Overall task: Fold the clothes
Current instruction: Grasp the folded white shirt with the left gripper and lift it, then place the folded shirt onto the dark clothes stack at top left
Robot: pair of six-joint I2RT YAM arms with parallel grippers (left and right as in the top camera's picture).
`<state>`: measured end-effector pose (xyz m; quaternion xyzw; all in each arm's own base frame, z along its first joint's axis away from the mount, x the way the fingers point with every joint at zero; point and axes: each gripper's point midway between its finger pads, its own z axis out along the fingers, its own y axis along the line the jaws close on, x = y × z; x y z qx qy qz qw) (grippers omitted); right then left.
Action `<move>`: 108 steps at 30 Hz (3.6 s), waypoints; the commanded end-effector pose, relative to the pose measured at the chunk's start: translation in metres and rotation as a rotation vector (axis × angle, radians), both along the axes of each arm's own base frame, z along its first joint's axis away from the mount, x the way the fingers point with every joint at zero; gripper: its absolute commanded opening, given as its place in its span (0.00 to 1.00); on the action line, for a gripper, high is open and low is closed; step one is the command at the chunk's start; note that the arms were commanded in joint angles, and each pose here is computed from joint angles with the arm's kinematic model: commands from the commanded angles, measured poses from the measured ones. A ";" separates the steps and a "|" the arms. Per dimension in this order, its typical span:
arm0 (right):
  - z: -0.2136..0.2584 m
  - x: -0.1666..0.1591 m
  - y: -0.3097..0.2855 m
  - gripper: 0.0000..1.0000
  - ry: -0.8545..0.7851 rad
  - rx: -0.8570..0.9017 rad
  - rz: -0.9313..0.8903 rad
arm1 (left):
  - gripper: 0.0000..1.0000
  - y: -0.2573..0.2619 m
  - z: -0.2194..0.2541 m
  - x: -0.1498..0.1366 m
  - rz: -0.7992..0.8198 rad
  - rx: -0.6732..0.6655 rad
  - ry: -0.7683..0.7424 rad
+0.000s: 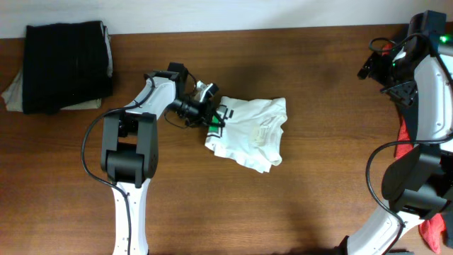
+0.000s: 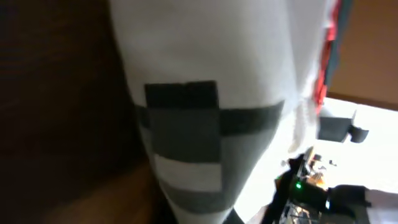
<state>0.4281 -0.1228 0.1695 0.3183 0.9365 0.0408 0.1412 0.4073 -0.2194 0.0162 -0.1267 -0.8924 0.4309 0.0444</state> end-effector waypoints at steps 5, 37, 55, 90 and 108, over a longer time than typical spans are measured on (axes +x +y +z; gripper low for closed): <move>0.001 -0.001 -0.003 0.99 0.001 -0.012 0.003 | 0.01 0.060 0.011 0.058 0.091 0.421 -0.157; 0.001 -0.001 -0.003 0.99 0.001 -0.012 0.003 | 0.01 0.374 0.193 0.227 0.792 0.979 -0.885; 0.001 -0.001 -0.003 0.99 0.001 -0.012 0.003 | 0.02 0.452 0.189 0.193 1.273 1.025 -0.662; 0.001 -0.001 -0.003 0.99 0.001 -0.011 0.003 | 0.02 0.453 0.207 0.174 1.300 0.977 -0.619; 0.001 -0.001 -0.003 0.98 0.001 -0.011 0.003 | 0.93 0.548 0.158 0.150 1.330 1.157 -0.555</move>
